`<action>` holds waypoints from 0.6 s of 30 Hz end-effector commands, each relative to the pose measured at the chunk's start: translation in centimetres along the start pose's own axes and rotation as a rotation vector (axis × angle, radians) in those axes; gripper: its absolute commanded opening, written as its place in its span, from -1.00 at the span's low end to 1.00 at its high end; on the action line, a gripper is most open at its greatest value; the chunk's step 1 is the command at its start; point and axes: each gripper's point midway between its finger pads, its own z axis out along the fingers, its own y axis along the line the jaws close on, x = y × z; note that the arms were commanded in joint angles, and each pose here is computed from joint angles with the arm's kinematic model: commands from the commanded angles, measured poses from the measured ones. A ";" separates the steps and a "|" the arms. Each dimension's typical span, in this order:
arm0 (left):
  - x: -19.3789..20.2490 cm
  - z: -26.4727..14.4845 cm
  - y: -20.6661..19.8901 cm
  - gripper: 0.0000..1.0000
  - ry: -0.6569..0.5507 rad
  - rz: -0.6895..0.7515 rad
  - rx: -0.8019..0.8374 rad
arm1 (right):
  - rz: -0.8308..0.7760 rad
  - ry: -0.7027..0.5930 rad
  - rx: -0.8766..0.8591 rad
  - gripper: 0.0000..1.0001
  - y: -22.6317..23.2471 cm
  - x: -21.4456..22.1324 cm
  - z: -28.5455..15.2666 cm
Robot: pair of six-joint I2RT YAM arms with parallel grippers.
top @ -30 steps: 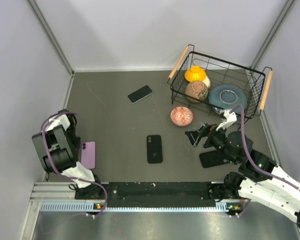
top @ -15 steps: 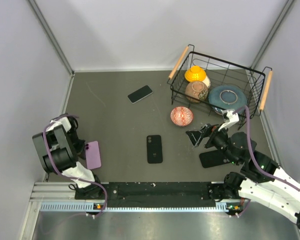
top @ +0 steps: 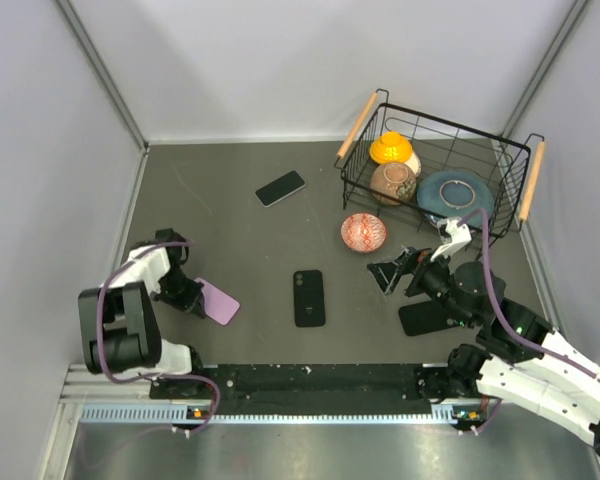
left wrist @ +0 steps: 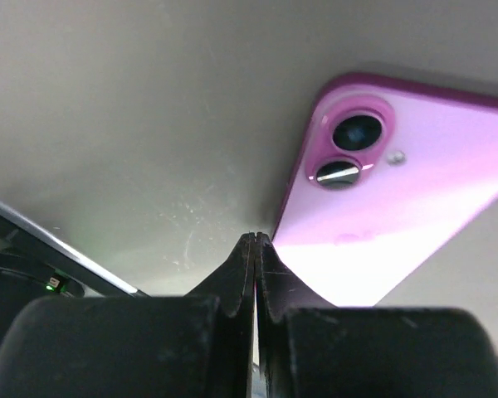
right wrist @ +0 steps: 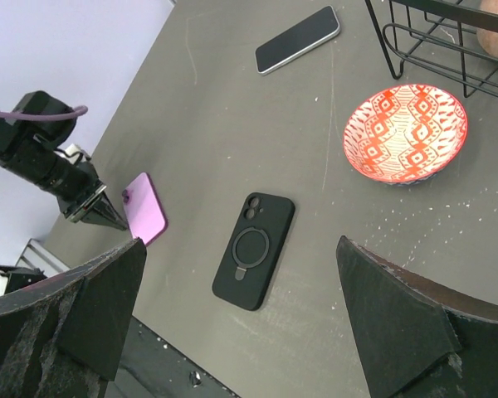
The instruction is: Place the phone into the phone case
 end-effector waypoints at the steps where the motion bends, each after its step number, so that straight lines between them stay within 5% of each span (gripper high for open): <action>1: -2.1 -2.7 -0.1 -1.00 -0.200 -0.035 0.035 | 0.019 -0.023 -0.043 0.95 1.2 -0.9 0.0; 6: -1.1 -3.9 -0.6 -1.00 -0.204 -0.069 0.143 | 0.017 -0.011 -0.043 0.95 1.2 -0.6 0.1; 7: -0.7 -3.9 -0.9 -0.20 -0.191 -0.059 0.166 | 0.017 -0.009 -0.043 0.94 1.2 -0.5 0.2; 8: -0.7 -4.2 -1.3 0.84 -0.191 -0.053 0.180 | 0.016 -0.003 -0.039 0.94 1.1 -0.3 0.3; 9: -0.6 -4.3 -1.5 0.97 -0.186 -0.040 0.176 | 0.020 -0.001 -0.042 0.94 1.2 -0.3 0.3; 18: -1.6 -4.9 -3.4 0.97 -0.240 0.082 0.140 | 0.021 0.029 -0.044 0.94 1.2 0.5 0.4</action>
